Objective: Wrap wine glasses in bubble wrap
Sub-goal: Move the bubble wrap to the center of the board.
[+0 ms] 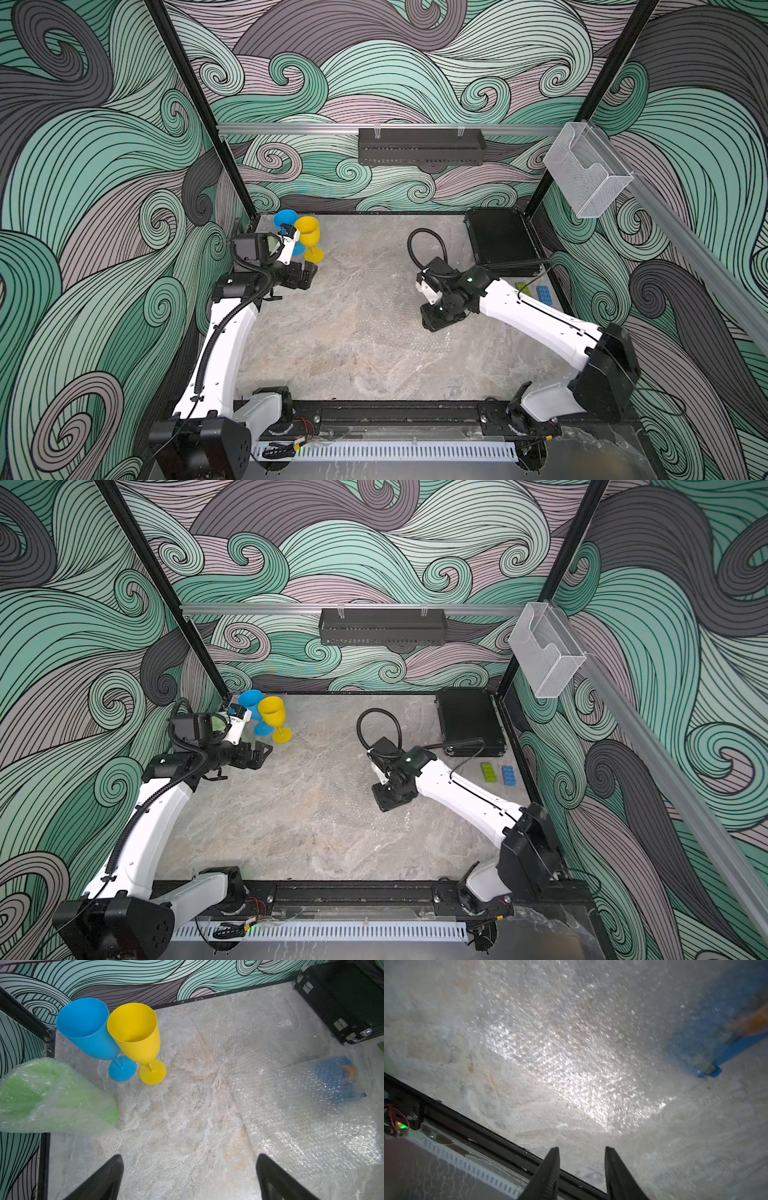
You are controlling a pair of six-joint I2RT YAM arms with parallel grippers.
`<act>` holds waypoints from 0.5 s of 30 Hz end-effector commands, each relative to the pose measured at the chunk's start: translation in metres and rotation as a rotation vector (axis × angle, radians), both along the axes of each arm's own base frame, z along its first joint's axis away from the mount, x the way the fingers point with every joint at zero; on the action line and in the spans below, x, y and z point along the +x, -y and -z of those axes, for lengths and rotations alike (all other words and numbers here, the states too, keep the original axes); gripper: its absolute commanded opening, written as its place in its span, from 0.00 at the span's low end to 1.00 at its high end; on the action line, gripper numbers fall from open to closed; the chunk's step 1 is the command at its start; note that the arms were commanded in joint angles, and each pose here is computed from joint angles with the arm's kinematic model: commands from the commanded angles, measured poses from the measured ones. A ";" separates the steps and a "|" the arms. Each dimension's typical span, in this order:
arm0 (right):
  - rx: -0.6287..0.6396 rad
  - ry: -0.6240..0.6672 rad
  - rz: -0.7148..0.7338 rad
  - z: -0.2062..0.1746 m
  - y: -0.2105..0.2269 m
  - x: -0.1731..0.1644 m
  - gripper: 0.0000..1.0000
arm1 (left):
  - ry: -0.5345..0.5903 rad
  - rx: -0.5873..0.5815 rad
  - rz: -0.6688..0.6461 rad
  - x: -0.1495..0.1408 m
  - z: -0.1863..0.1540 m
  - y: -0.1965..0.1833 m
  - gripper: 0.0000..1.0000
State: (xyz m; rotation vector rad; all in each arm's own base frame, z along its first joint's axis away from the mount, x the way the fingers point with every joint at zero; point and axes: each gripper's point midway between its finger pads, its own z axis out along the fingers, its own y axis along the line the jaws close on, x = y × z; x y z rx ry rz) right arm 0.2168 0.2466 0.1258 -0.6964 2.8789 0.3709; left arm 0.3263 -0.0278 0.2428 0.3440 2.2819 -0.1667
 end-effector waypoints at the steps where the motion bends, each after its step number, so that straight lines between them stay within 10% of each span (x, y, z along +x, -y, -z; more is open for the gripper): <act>1: 0.157 -0.072 -0.027 0.023 -0.059 0.010 0.32 | -0.002 0.065 -0.019 0.010 -0.012 -0.010 0.94; 9: 0.251 -0.200 -0.142 0.071 -0.140 0.009 0.17 | -0.021 0.030 0.007 0.043 -0.034 -0.004 0.70; 15: 0.226 -0.269 -0.201 0.097 -0.153 -0.011 0.17 | -0.061 0.064 0.027 0.069 -0.031 -0.007 0.73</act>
